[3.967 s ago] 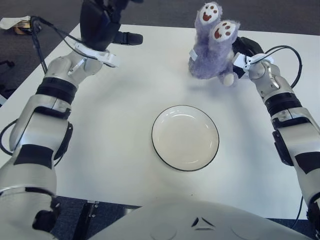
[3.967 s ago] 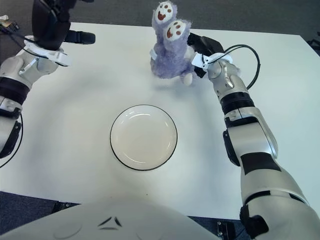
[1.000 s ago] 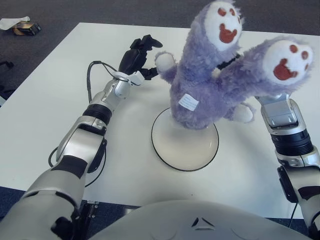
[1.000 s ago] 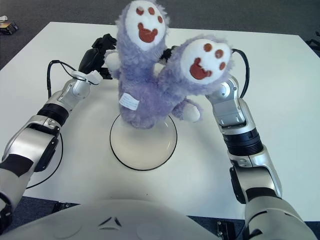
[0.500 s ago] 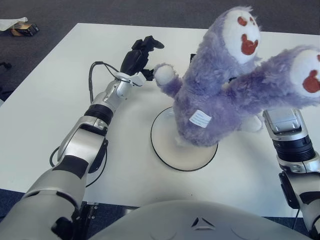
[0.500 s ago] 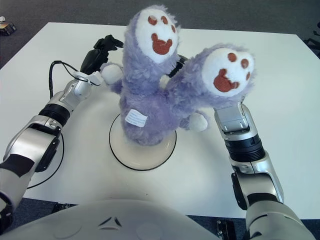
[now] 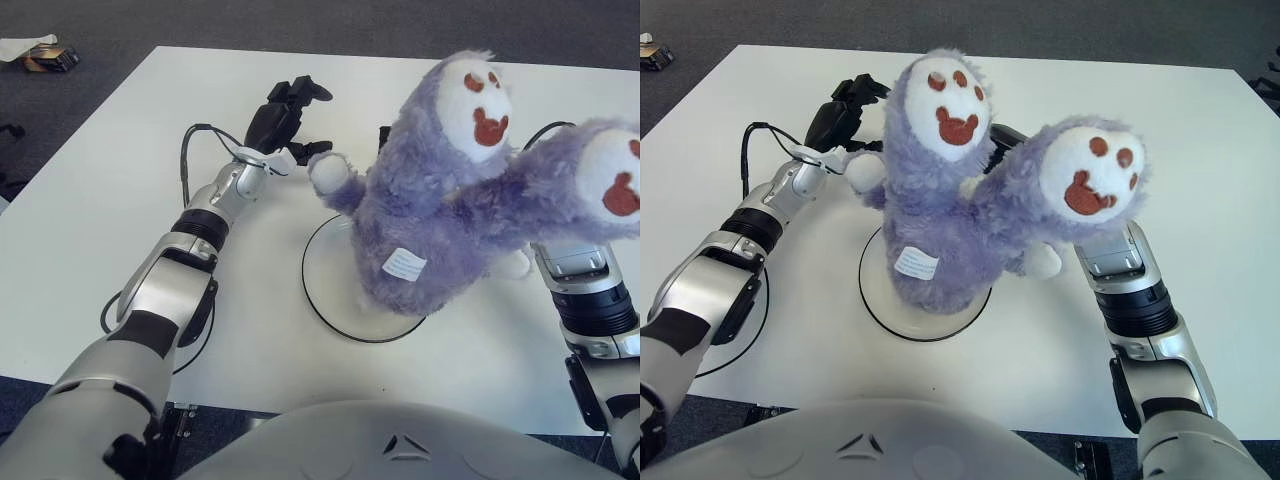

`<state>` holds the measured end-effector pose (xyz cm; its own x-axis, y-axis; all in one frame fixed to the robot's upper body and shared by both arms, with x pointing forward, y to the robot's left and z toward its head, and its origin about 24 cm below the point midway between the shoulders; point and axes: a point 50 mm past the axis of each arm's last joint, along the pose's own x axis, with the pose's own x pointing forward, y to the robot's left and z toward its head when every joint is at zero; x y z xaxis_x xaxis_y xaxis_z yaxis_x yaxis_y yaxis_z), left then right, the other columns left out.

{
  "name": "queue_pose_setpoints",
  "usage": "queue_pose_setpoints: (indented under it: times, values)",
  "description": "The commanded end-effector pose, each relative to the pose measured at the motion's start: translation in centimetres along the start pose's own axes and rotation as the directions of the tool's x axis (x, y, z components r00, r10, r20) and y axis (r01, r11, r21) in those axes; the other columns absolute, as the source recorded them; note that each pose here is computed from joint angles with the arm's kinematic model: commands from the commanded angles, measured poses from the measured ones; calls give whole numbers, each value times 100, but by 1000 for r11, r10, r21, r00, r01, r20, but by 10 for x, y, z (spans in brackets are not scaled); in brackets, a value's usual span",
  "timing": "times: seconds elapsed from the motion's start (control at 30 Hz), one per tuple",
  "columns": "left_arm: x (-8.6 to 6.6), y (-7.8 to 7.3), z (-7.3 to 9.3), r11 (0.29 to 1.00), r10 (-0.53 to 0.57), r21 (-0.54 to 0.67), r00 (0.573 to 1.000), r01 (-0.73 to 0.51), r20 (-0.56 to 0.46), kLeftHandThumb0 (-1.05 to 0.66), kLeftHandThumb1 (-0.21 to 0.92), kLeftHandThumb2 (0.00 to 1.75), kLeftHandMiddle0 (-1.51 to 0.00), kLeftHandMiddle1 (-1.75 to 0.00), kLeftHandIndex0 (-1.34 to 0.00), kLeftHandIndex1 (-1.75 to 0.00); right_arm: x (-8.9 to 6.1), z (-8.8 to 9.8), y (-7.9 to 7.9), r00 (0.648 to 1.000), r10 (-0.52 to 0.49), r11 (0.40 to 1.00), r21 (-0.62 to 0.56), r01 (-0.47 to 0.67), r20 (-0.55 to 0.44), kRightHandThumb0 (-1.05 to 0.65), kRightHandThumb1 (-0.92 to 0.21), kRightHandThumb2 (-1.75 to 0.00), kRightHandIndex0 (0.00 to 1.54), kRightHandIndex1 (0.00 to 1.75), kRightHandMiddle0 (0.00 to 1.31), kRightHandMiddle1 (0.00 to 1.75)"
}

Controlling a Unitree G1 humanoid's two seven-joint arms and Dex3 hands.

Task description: Put the doll into the plate.

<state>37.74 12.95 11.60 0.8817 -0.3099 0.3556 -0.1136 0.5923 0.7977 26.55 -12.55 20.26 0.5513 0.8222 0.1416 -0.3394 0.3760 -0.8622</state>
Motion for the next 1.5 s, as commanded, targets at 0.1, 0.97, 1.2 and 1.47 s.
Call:
queue_pose_setpoints:
  times: [0.1, 0.97, 1.2, 1.47]
  values:
    - [-1, -1, 0, 1000, 5, 16, 1000, -5, -1, -47, 77, 79, -12, -127, 0, -125, -4, 4, -3, 1000, 28, 999, -47, -28, 0, 0, -5, -161, 81, 170, 59, 175]
    - [-3, -3, 1, 999, 5, 39, 1000, -5, 6, -44, 71, 85, -12, -128, 0, -132, -8, 2, -2, 985, 151, 970, -178, -163, -80, -1, -49, -100, 46, 175, 52, 140]
    - [-3, -3, 1, 999, 7, 43, 1000, -7, 14, -41, 68, 88, -12, -132, 0, -135, -9, -2, -2, 982, 178, 966, -180, -186, -58, 0, -66, -79, 33, 174, 42, 144]
    - [-4, -6, 3, 998, 16, 54, 1000, -17, 26, -41, 65, 91, -12, -136, 0, -140, -10, -4, -1, 982, 183, 959, -211, -188, -43, -26, -77, -50, 9, 155, 37, 145]
